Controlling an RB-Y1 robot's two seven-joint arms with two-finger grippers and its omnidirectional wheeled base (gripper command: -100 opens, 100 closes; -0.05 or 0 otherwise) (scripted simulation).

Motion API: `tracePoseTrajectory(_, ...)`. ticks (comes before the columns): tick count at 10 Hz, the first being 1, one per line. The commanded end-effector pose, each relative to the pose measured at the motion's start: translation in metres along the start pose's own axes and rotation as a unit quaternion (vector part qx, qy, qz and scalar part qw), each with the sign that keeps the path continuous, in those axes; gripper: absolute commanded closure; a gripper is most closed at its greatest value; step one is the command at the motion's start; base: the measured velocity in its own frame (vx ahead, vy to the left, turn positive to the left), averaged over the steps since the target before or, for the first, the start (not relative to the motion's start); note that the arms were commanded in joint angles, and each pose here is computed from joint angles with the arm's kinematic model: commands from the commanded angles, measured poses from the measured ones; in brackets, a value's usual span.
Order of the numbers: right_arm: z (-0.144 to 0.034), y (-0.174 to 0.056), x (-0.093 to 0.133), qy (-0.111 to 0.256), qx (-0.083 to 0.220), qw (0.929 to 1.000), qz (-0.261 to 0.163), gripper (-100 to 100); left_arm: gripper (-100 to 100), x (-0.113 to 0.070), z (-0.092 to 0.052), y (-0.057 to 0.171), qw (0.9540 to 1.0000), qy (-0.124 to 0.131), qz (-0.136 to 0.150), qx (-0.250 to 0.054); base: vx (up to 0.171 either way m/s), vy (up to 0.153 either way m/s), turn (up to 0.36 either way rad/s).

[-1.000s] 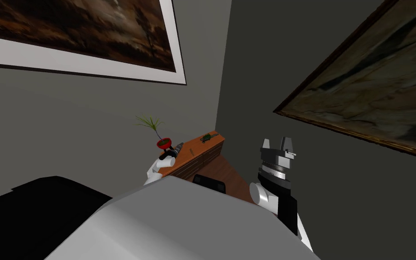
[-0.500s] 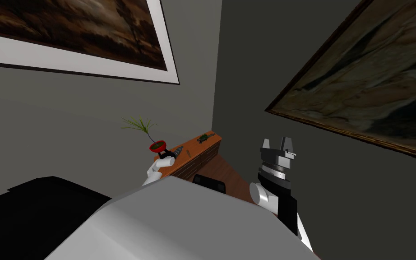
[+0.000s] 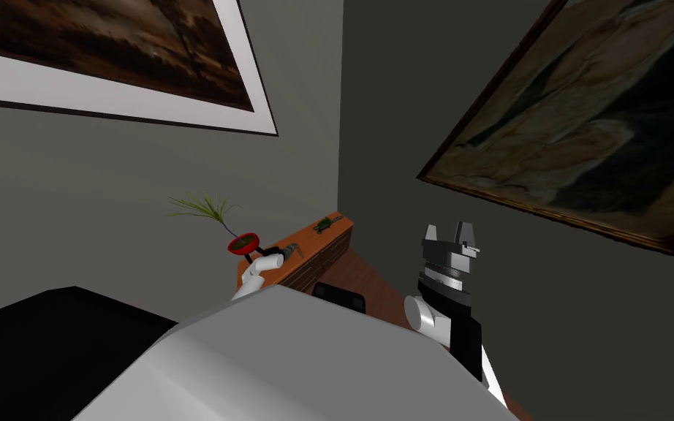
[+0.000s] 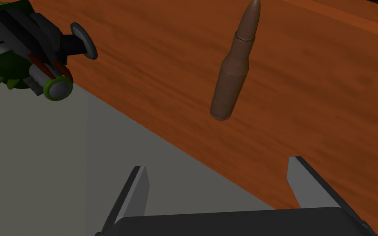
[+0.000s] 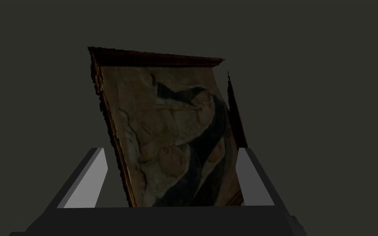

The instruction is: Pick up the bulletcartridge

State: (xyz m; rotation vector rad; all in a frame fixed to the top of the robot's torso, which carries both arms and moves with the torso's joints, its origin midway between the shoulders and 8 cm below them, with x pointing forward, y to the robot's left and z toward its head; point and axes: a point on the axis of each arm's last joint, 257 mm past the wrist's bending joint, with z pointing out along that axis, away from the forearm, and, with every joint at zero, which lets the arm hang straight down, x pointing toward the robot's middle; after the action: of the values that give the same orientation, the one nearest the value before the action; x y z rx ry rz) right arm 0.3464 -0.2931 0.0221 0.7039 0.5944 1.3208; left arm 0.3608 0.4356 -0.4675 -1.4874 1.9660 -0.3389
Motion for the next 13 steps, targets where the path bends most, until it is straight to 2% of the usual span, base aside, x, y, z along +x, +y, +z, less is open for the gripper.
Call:
tracePoseTrajectory(1,0.0,0.0,0.0,0.0,0.0,1.0,0.0,0,-100,0.005,0.003,0.013,0.9997,0.013,0.001,-0.019,0.025,-0.002,-0.101)
tracePoseTrajectory(2,0.0,0.0,0.0,0.0,0.0,1.0,0.0,0,-100,0.012,0.007,0.028,0.9986,0.031,0.004,-0.043,0.031,-0.003,-0.14)
tracePoseTrajectory(3,0.0,0.0,0.0,0.0,0.0,1.0,0.0,0,-100,0.013,0.007,0.031,0.9983,0.033,0.003,-0.047,0.025,0.0,-0.092)
tracePoseTrajectory(4,0.0,0.0,0.0,0.0,0.0,1.0,0.0,0,-100,0.02,0.01,0.046,0.9961,0.051,0.005,-0.071,0.027,-0.001,-0.166)
tracePoseTrajectory(5,0.0,0.0,0.0,0.0,0.0,1.0,0.0,0,-100,0.021,0.011,0.049,0.9959,0.052,0.004,-0.074,0.024,0.002,-0.111)
tracePoseTrajectory(6,0.0,0.0,0.0,0.0,0.0,1.0,0.0,0,-100,0.026,0.012,0.061,0.9931,0.068,0.007,-0.095,0.031,0.003,-0.193)
tracePoseTrajectory(7,0.0,0.0,0.0,0.0,0.0,1.0,0.0,0,-100,0.028,0.013,0.067,0.9925,0.07,0.006,-0.1,0.028,0.007,-0.079)
tracePoseTrajectory(8,0.0,0.0,0.0,0.0,0.0,1.0,0.0,0,-100,0.032,0.013,0.078,0.989,0.085,0.008,-0.12,0.031,0.002,-0.137)
tracePoseTrajectory(9,0.0,0.0,0.0,0.0,0.0,1.0,0.0,0,-100,0.033,0.013,0.083,0.9884,0.087,0.007,-0.125,0.025,0.007,-0.089)
tracePoseTrajectory(10,0.0,0.0,0.0,0.0,0.0,1.0,0.0,0,-100,0.037,0.013,0.094,0.9845,0.101,0.01,-0.143,0.027,0.006,-0.182)
tracePoseTrajectory(11,0.0,0.0,0.0,0.0,0.0,1.0,0.0,0,-100,0.038,0.013,0.098,0.9837,0.102,0.008,-0.148,0.024,0.009,-0.078)
tracePoseTrajectory(12,0.0,0.0,0.0,0.0,0.0,1.0,0.0,0,-100,0.041,0.012,0.11,0.979,0.116,0.01,-0.167,0.028,0.009,-0.121)
tracePoseTrajectory(13,0.0,0.0,0.0,0.0,0.0,1.0,0.0,0,-100,0.041,0.012,0.112,0.9787,0.116,0.009,-0.169,0.023,0.009,-0.084)
